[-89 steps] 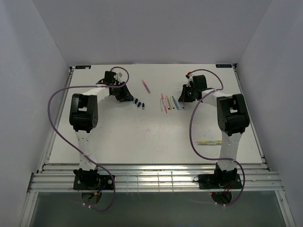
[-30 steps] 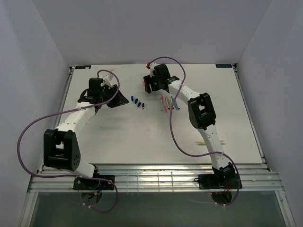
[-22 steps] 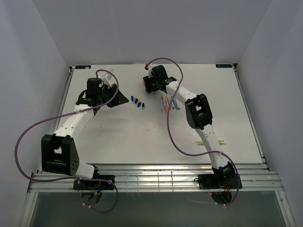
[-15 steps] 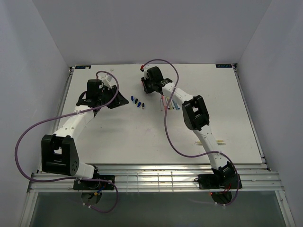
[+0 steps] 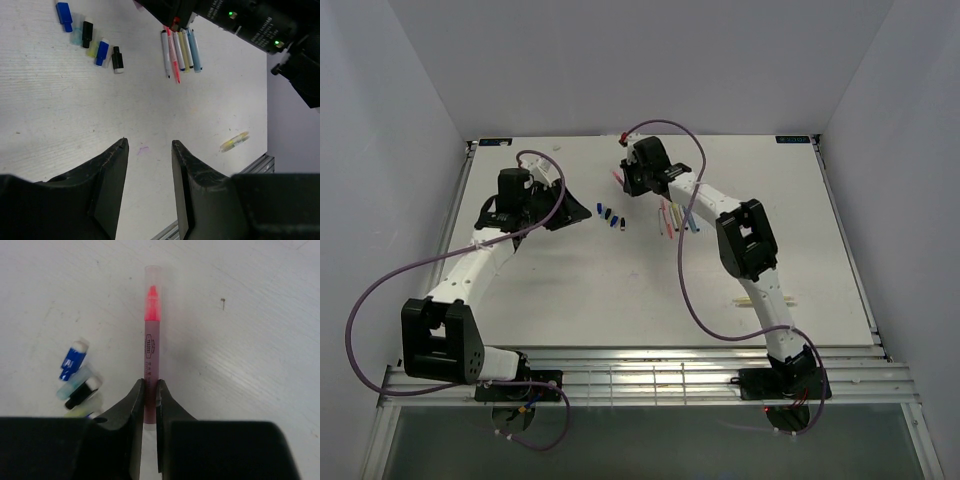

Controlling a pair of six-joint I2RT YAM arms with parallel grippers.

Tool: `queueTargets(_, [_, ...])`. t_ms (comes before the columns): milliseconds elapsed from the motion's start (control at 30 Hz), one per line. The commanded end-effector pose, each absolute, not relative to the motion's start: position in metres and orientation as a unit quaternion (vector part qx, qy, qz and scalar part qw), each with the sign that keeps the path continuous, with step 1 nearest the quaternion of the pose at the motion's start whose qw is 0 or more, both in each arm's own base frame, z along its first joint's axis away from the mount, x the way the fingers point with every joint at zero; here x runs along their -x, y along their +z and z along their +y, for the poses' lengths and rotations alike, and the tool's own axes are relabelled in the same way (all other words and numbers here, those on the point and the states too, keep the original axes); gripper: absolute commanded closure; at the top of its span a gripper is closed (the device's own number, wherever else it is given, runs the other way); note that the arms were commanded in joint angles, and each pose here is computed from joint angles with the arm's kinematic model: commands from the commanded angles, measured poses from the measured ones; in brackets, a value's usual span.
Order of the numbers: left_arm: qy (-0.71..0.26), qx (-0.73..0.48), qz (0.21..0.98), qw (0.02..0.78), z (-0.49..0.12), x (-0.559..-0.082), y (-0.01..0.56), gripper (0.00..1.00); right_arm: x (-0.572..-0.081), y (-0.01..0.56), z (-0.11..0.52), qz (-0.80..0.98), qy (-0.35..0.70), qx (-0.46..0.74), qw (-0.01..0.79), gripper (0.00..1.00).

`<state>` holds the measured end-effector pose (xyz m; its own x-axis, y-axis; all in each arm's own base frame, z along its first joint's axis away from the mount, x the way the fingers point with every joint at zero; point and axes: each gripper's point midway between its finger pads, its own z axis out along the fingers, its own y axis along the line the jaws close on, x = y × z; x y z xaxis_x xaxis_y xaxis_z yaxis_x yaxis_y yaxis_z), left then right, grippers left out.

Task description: Open the pen caps

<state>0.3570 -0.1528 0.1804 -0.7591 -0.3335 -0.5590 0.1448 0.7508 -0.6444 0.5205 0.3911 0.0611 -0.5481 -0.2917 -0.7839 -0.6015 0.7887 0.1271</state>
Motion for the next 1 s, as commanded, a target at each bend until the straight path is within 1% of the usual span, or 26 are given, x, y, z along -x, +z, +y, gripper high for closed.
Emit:
queueTargets(0, [-0.376,0.053,0.853,0.358,-0.156,-0.347,0.212,0.49,-0.506,0.198,0.397,0.799,0.259,0.236,0.488,0.92])
queueTargets(67, [-0.390,0.055,0.850,0.350,-0.159,-0.340,0.216,0.49,-0.489,0.201,0.392,0.804,0.265,0.233,0.479,0.92])
queueTargets(100, [-0.397,0.056,0.847,0.349,-0.160,-0.338,0.218,0.48,-0.474,0.224,0.389,0.796,0.279,0.229,0.486,0.92])
queueTargets(133, [-0.408,0.053,0.842,0.350,-0.162,-0.336,0.221,0.47,-0.454,0.198,0.386,0.811,0.279,0.235,0.457,0.92])
queueTargets(167, [-0.417,0.059,0.838,0.346,-0.164,-0.332,0.223,0.45,-0.442,0.198,0.386,0.810,0.286,0.237,0.453,0.92])
queueTargets(200, [-0.424,0.059,0.835,0.345,-0.166,-0.329,0.224,0.42,-0.427,0.216,0.383,0.803,0.295,0.233,0.463,0.92])
queueTargets(233, [-0.437,0.052,0.829,0.346,-0.169,-0.327,0.229,0.40,-0.404,0.188,0.380,0.819,0.286,0.236,0.438,0.92])
queueTargets(267, [-0.446,0.056,0.827,0.338,-0.171,-0.323,0.227,0.38,-0.391,0.207,0.379,0.806,0.298,0.233,0.454,0.92])
queueTargets(300, [-0.455,0.055,0.824,0.334,-0.173,-0.320,0.227,0.37,-0.380,0.204,0.379,0.807,0.302,0.234,0.451,0.92])
queueTargets(333, [-0.462,0.052,0.819,0.336,-0.175,-0.320,0.230,0.37,-0.358,0.181,0.378,0.821,0.301,0.230,0.426,0.92])
queueTargets(367, [-0.473,0.050,0.818,0.324,-0.178,-0.314,0.227,0.36,-0.351,0.198,0.379,0.807,0.318,0.226,0.444,0.92])
queueTargets(433, [-0.488,0.051,0.811,0.318,-0.181,-0.311,0.227,0.36,-0.328,0.185,0.382,0.815,0.324,0.223,0.426,0.92])
queueTargets(500, [-0.504,0.059,0.808,0.299,-0.184,-0.304,0.221,0.36,-0.312,0.190,0.388,0.809,0.335,0.227,0.427,0.92])
queueTargets(667, [-0.506,0.080,0.809,0.289,-0.184,-0.300,0.206,0.36,-0.292,0.190,0.396,0.809,0.336,0.237,0.420,0.92])
queueTargets(967, [-0.437,0.147,0.838,0.293,-0.164,-0.308,0.177,0.37,-0.282,0.191,0.397,0.808,0.329,0.238,0.427,0.92])
